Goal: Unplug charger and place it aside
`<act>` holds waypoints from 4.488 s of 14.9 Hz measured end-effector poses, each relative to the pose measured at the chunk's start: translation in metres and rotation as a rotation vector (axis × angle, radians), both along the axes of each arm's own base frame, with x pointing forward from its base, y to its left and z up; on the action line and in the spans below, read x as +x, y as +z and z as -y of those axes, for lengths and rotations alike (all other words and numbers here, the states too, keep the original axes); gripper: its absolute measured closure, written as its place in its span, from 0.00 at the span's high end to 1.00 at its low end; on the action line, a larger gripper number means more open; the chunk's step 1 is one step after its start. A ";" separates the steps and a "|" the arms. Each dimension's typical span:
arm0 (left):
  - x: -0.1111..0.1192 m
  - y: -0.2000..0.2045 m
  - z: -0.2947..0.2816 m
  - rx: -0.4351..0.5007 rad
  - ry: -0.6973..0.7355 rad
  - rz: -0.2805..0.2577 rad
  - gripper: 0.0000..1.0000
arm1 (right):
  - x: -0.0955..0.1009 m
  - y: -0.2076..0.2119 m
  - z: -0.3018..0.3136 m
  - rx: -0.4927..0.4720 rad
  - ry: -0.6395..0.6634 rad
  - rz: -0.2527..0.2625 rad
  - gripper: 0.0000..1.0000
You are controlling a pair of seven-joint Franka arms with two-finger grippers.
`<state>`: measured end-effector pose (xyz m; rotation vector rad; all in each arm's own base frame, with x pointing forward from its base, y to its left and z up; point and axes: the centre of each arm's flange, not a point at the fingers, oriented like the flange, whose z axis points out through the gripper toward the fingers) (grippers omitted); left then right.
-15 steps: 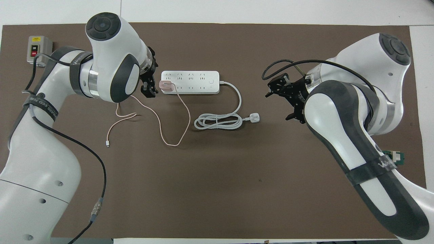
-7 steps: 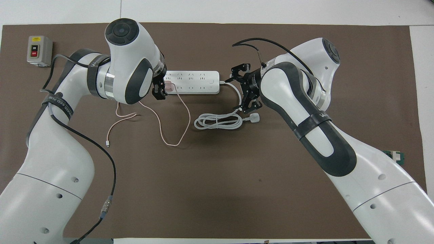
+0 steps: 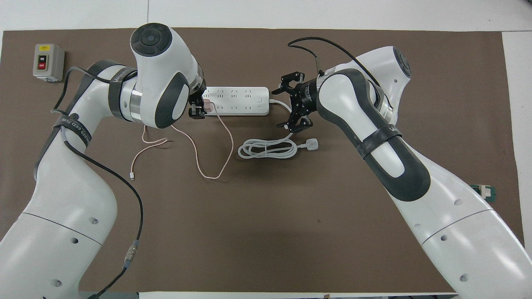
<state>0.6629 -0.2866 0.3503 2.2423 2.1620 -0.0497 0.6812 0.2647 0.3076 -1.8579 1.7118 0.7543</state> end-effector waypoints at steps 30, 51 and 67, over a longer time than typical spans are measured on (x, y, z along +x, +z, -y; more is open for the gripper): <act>-0.004 0.000 0.004 0.023 -0.020 -0.007 0.31 | 0.032 -0.063 -0.053 0.010 -0.028 0.014 0.93; -0.036 0.072 -0.167 -0.008 -1.073 -0.173 0.31 | 0.033 -0.062 -0.054 0.010 -0.028 0.019 0.97; -0.125 0.038 -0.381 -0.144 -1.187 -0.102 0.99 | 0.034 0.089 0.042 -0.129 0.094 0.092 1.00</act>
